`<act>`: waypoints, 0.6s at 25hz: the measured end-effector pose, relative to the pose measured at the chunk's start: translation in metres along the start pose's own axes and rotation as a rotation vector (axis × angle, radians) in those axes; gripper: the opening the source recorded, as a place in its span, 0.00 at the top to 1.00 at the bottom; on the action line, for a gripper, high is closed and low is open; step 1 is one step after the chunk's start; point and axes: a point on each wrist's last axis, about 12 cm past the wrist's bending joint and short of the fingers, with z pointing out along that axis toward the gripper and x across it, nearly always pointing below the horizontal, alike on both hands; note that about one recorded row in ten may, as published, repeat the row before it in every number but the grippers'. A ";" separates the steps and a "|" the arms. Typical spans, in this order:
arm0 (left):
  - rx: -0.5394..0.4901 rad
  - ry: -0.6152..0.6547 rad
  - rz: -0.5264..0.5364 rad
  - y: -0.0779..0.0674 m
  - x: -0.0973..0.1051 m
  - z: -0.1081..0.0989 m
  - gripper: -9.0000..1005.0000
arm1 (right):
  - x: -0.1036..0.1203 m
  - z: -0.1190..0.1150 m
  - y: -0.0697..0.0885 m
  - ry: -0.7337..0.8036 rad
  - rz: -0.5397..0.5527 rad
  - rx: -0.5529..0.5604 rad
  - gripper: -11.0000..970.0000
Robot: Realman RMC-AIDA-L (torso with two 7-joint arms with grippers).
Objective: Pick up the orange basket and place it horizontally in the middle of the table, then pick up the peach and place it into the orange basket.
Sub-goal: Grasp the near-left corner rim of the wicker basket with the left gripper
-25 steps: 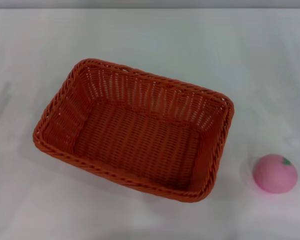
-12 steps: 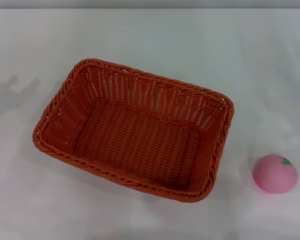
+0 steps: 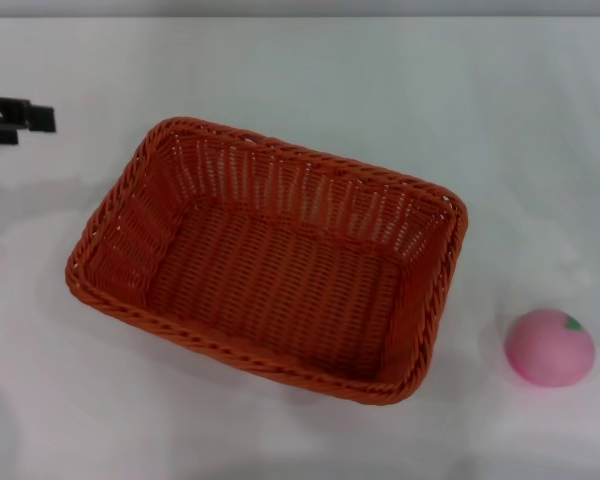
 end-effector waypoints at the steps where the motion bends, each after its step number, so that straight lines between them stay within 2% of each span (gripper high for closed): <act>1: -0.007 0.013 0.002 -0.001 -0.002 0.001 0.28 | 0.000 0.001 0.001 -0.002 0.002 -0.002 0.13; 5: -0.061 0.106 0.017 -0.003 -0.012 0.014 0.28 | 0.000 0.001 0.003 -0.009 0.001 -0.006 0.13; 10: -0.044 0.153 0.041 -0.006 -0.016 0.035 0.28 | 0.000 0.002 0.003 -0.011 0.009 -0.008 0.13; 15: -0.046 0.206 0.083 -0.014 -0.016 0.061 0.27 | 0.000 0.003 0.004 -0.013 0.014 -0.010 0.13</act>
